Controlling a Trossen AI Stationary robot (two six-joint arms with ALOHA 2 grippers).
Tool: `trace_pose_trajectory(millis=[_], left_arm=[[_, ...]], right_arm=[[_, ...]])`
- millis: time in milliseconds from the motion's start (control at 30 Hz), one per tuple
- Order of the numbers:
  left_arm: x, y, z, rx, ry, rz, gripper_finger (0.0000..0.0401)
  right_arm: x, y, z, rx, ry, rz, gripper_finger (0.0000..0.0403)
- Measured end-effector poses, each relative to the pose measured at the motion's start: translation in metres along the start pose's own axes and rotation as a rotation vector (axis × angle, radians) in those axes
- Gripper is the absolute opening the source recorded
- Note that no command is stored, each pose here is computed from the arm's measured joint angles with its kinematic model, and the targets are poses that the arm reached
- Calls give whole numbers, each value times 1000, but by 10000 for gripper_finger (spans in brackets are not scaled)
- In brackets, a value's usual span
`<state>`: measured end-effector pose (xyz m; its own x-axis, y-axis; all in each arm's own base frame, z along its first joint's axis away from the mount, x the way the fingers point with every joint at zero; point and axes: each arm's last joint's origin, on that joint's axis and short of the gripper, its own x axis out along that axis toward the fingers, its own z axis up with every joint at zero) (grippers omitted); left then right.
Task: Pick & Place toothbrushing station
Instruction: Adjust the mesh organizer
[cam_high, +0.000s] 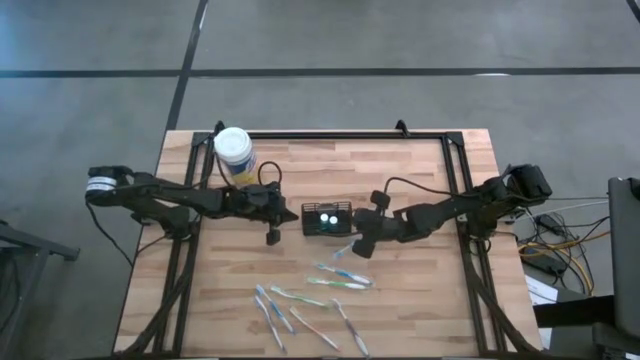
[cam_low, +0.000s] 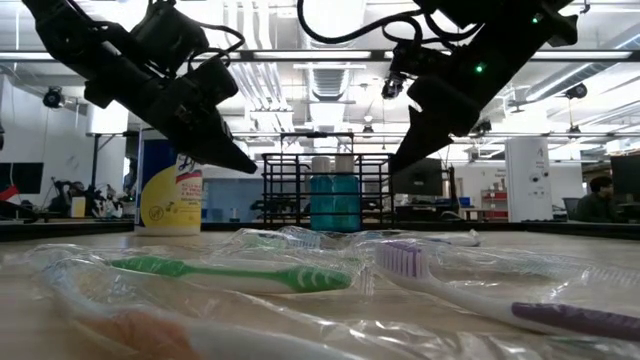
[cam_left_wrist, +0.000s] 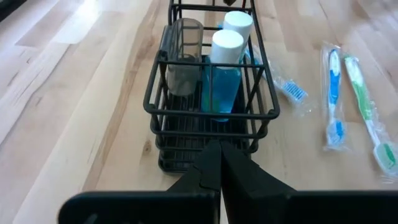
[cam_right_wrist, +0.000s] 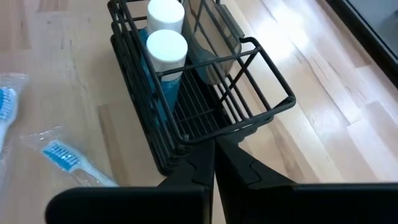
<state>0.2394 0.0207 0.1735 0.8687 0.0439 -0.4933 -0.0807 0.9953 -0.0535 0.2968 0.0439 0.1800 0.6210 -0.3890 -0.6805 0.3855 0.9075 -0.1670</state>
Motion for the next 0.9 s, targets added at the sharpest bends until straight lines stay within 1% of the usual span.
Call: trace_pose_trajectory(millis=[200,367,600,833,900], left_arm=[[0,0,2,0,-7,2,0],[0,2,3,0,-12,7,0],[0,3,3,-2,-9,8,0],[0,3,2,-4,-4,10,0],[0,3,1,-6,9,10,0]], right_arm=[[0,1,1,11,-4,14,8],[8,6,-1,15,-2,38,8],[15,9,-5,10,14,34,8],[4,9,-2,17,3,73,8],[-1,9,-4,0,30,88,8]])
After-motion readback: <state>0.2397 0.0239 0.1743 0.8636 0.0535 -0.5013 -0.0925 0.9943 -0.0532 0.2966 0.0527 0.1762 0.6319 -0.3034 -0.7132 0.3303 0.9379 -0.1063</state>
